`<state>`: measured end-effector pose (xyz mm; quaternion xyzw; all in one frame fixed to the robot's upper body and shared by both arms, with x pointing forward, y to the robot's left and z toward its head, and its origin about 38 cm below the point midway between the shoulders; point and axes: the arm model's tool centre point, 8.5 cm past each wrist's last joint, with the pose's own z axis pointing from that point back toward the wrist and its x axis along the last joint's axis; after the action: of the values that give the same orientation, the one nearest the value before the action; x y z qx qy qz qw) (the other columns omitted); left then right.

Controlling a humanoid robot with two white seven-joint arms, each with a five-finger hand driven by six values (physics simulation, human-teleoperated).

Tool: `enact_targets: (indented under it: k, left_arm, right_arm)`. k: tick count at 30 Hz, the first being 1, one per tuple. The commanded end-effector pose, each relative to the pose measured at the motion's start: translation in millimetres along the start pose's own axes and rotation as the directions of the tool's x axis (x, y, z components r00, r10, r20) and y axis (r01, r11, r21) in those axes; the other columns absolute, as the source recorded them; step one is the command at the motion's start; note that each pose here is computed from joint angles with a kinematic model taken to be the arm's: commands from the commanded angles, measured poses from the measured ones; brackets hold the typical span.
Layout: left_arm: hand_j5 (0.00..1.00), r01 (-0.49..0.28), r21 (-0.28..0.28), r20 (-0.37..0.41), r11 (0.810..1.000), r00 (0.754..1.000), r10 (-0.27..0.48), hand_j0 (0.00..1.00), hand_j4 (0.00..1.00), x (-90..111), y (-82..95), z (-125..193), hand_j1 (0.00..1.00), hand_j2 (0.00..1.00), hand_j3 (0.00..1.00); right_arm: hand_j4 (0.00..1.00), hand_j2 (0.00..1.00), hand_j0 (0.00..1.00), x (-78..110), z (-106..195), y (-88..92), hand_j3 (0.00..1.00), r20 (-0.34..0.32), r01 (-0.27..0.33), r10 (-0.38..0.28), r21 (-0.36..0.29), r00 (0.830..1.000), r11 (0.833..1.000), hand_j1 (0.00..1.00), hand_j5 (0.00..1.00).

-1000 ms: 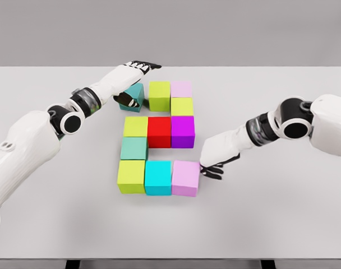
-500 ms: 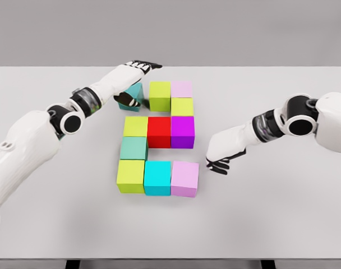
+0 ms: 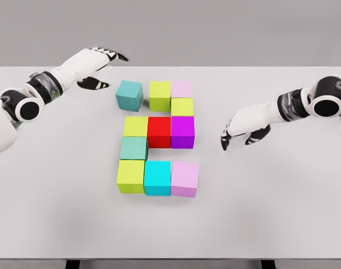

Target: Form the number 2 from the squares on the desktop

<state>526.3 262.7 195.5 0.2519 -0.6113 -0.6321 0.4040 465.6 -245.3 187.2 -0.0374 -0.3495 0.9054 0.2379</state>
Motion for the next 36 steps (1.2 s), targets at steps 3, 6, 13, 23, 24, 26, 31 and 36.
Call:
enact_targets:
  k: [3, 6, 13, 23, 24, 26, 31, 36]
  left_arm:
    - [0.62, 0.045, -0.12, -0.128, 0.992, 0.99, -0.061, 0.62, 0.62, -41.1, -24.5, 12.2, 0.62, 0.62, 0.62]
    - [0.6, 0.05, -0.139, -0.151, 0.989, 0.986, -0.071, 0.6, 0.6, -44.6, -27.5, 4.7, 0.6, 0.6, 0.6]
    - [0.62, 0.054, -0.174, -0.176, 0.983, 0.981, -0.085, 0.62, 0.62, -35.3, -44.6, -15.1, 0.62, 0.62, 0.62]
    - [0.62, 0.003, -0.255, -0.112, 0.967, 0.993, -0.033, 0.62, 0.62, -16.8, -43.6, -16.9, 0.62, 0.62, 0.62]
    - [0.62, 0.003, -0.262, -0.1, 0.965, 0.995, -0.03, 0.62, 0.62, -13.7, -42.4, -17.2, 0.62, 0.62, 0.62]
    - [0.63, -0.001, -0.274, -0.084, 0.962, 0.996, -0.023, 0.63, 0.63, -12.6, -36.6, -12.0, 0.63, 0.63, 0.63]
    - [0.63, -0.005, -0.303, -0.083, 0.953, 0.996, -0.021, 0.63, 0.63, -13.9, -36.6, -7.1, 0.63, 0.63, 0.63]
    - [0.64, -0.013, -0.349, -0.087, 0.937, 0.996, -0.019, 0.64, 0.64, -16.1, -39.4, -3.7, 0.64, 0.64, 0.64]
  right_arm:
    - [1.0, 1.0, 1.0, -14.5, 16.4, 4.2, 1.0, -0.049, 0.029, -0.029, -0.006, 0.998, 1.0, 1.0, 1.0]
    - [1.0, 1.0, 1.0, -20.3, 29.6, 4.9, 1.0, -0.076, 0.033, -0.033, -0.013, 0.997, 0.999, 1.0, 1.0]
    - [1.0, 1.0, 1.0, -42.1, 80.1, 11.2, 1.0, -0.175, 0.053, -0.092, -0.22, 0.98, 0.974, 1.0, 1.0]
    - [1.0, 1.0, 1.0, -53.1, 87.2, 9.6, 1.0, -0.198, 0.075, -0.138, -0.296, 0.97, 0.952, 1.0, 1.0]
    - [1.0, 1.0, 1.0, -52.6, 85.6, 9.5, 1.0, -0.191, 0.082, -0.148, -0.314, 0.97, 0.946, 1.0, 1.0]
    - [1.0, 1.0, 1.0, -52.9, 84.8, 19.4, 1.0, -0.184, 0.11, -0.18, -0.338, 0.966, 0.935, 1.0, 1.0]
    - [1.0, 1.0, 1.0, -52.8, 81.7, 29.9, 1.0, -0.175, 0.136, -0.208, -0.351, 0.962, 0.926, 1.0, 1.0]
    - [1.0, 1.0, 1.0, -67.3, 82.9, 51.6, 1.0, -0.206, 0.195, -0.28, -0.356, 0.938, 0.914, 1.0, 1.0]
